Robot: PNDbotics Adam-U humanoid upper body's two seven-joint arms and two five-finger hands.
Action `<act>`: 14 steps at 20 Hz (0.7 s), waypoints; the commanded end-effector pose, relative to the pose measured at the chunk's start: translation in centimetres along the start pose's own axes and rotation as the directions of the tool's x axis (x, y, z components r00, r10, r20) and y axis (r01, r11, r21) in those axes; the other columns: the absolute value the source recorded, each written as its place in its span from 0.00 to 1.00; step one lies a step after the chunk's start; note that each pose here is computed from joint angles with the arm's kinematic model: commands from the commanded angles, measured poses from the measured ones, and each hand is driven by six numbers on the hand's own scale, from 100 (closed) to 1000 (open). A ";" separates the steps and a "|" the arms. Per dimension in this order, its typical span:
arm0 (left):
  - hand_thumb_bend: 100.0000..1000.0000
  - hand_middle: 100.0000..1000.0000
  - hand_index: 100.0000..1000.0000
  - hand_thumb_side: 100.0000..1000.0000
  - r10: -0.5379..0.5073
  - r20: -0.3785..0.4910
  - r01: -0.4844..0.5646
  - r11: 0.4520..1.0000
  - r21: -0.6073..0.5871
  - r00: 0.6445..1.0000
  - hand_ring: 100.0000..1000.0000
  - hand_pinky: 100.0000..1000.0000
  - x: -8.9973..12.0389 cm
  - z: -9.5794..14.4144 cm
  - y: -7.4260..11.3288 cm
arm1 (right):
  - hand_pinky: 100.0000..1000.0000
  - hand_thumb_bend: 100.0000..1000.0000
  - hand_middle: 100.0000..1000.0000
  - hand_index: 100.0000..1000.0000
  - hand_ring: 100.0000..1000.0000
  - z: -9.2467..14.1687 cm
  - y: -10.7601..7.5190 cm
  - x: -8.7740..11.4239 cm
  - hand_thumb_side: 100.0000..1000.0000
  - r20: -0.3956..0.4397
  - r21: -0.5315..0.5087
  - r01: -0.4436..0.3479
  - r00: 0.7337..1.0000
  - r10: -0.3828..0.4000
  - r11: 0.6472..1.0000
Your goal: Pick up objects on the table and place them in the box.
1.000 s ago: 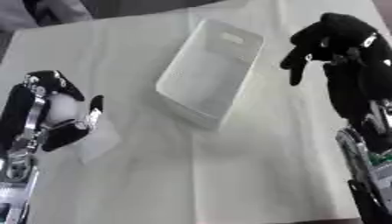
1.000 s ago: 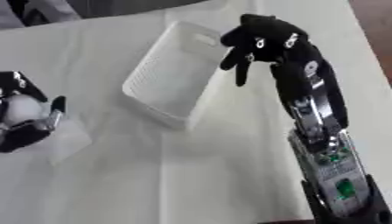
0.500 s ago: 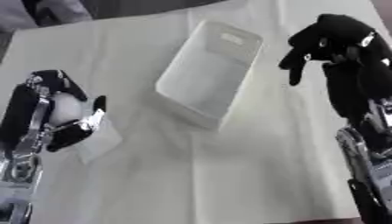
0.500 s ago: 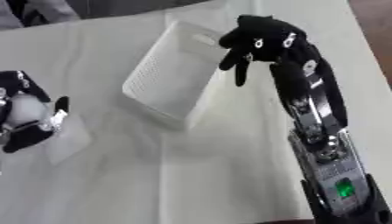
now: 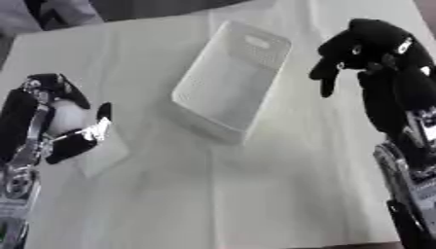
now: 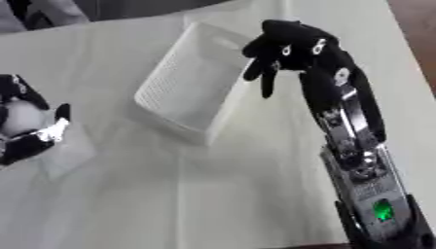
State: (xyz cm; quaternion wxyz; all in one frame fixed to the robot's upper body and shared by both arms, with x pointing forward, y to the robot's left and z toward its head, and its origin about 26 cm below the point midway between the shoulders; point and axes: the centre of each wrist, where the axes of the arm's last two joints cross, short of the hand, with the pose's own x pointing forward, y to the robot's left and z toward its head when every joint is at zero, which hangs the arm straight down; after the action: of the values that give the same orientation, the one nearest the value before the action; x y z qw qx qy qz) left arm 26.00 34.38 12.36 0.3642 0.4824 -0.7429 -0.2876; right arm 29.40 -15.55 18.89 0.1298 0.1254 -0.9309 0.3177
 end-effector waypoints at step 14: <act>0.00 0.00 0.08 0.00 0.078 -0.014 -0.077 0.994 0.075 0.997 0.00 0.00 -2.5 -2.0 3.7 | 0.20 0.00 0.62 0.87 0.48 0.5 0.2 -0.1 1.00 -0.023 0.013 -0.005 1.000 0.005 1.000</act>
State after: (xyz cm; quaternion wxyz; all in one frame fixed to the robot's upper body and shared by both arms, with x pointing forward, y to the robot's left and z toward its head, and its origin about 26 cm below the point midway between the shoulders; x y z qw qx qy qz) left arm 26.39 37.16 14.49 0.3764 0.4613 -0.7662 -0.2419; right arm 29.51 -15.73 18.09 0.1458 0.1209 -0.9270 0.3238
